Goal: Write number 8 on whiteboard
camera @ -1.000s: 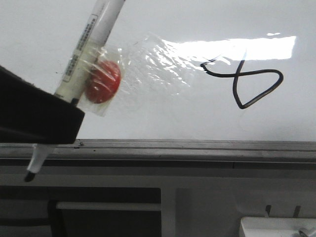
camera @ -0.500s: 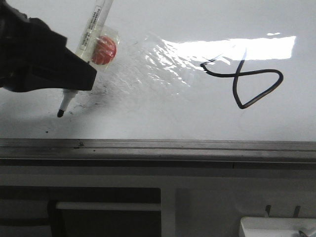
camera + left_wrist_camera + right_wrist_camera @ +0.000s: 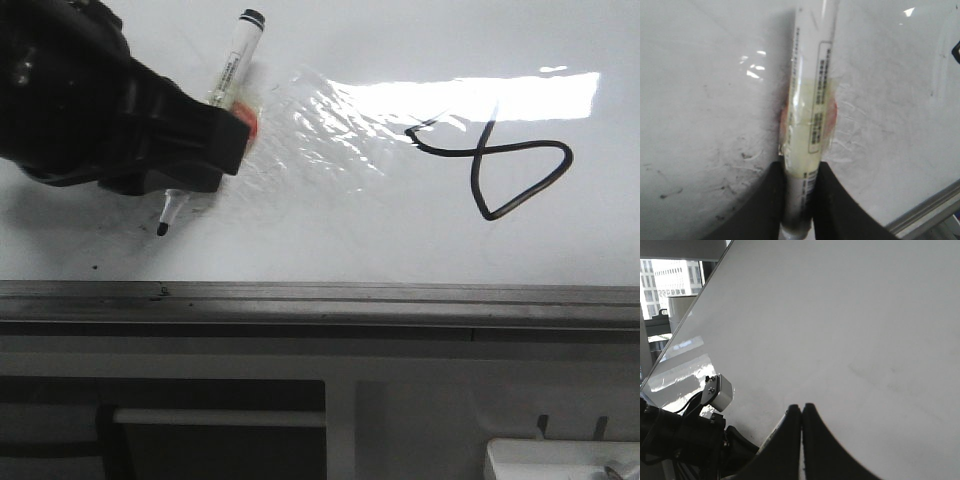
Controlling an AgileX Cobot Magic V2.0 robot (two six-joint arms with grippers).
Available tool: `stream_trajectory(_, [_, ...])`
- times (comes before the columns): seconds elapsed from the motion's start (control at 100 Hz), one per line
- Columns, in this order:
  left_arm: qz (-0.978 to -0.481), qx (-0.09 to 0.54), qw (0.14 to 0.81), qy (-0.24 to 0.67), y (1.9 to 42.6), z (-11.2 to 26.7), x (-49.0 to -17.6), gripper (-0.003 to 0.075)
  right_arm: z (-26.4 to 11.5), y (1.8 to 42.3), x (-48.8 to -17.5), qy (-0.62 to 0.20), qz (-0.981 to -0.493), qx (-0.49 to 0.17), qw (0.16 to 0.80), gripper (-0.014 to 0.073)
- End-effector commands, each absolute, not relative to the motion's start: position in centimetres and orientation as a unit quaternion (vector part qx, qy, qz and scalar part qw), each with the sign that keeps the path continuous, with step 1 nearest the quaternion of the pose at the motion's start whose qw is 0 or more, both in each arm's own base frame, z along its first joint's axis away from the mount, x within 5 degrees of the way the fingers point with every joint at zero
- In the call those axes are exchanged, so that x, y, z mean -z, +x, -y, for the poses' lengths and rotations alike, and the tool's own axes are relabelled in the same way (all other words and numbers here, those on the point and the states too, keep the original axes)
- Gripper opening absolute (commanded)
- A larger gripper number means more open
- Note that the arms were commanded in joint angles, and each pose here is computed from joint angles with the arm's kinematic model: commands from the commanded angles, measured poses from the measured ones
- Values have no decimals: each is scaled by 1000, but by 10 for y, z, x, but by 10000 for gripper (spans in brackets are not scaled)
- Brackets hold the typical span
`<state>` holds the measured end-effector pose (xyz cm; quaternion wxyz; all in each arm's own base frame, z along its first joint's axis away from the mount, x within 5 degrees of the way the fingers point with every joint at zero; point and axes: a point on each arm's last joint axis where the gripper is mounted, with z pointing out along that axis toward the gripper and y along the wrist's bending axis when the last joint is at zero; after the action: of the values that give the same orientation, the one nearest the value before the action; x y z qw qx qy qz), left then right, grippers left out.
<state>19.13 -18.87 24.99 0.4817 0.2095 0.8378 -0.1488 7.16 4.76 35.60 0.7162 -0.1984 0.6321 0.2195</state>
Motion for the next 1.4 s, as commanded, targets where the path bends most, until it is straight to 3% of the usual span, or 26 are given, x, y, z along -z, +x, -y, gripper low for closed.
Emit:
stream_trajectory(0.0, [-828, 136, 510, 189, 198, 190, -264, -20, -48, 69, -365, -200, -620, -235, 722, -64])
stream_trajectory(0.29, [-834, 107, 510, 180, 206, 193, -257, 0, -48, 69, -365, -200, -620, -234, 722, -64])
stream_trajectory(0.39, [-836, 112, 508, 176, 206, 193, -257, 122, -48, 69, -365, -200, -620, -234, 722, -64])
stream_trajectory(0.51, [-841, 116, 502, 163, 205, 193, -256, 349, -48, 69, -365, -200, -620, -234, 722, -64])
stream_trajectory(0.58, [-843, 118, 500, 159, 205, 193, -255, 439, -48, 69, -365, -200, -620, -234, 722, -64])
stream_trajectory(0.64, [-845, 117, 499, 155, 205, 192, -255, 481, -48, 69, -365, -200, -620, -234, 722, -64])
stream_trajectory(0.81, [-849, 138, 496, 121, 201, 187, -264, 504, -48, 69, -365, -200, -621, -234, 721, -64])
stream_trajectory(0.96, [-836, 235, 491, 66, 182, 176, -295, 503, -50, 70, -359, -203, -626, -231, 717, -64])
stream_trajectory(1.13, [-784, 297, 533, 118, 143, 159, -330, 469, -57, 72, -334, -231, -641, -230, 694, -64])
stream_trajectory(1.23, [-752, 320, 554, 156, 116, 141, -338, 323, -62, 71, -320, -253, -646, -238, 680, -64])
stream_trajectory(1.35, [-727, 363, 555, 178, 89, 119, -330, 27, -66, 70, -305, -271, -652, -241, 666, -64])
stream_trajectory(1.39, [-718, 379, 553, 187, 82, 113, -327, -18, -66, 70, -302, -273, -654, -240, 663, -64])
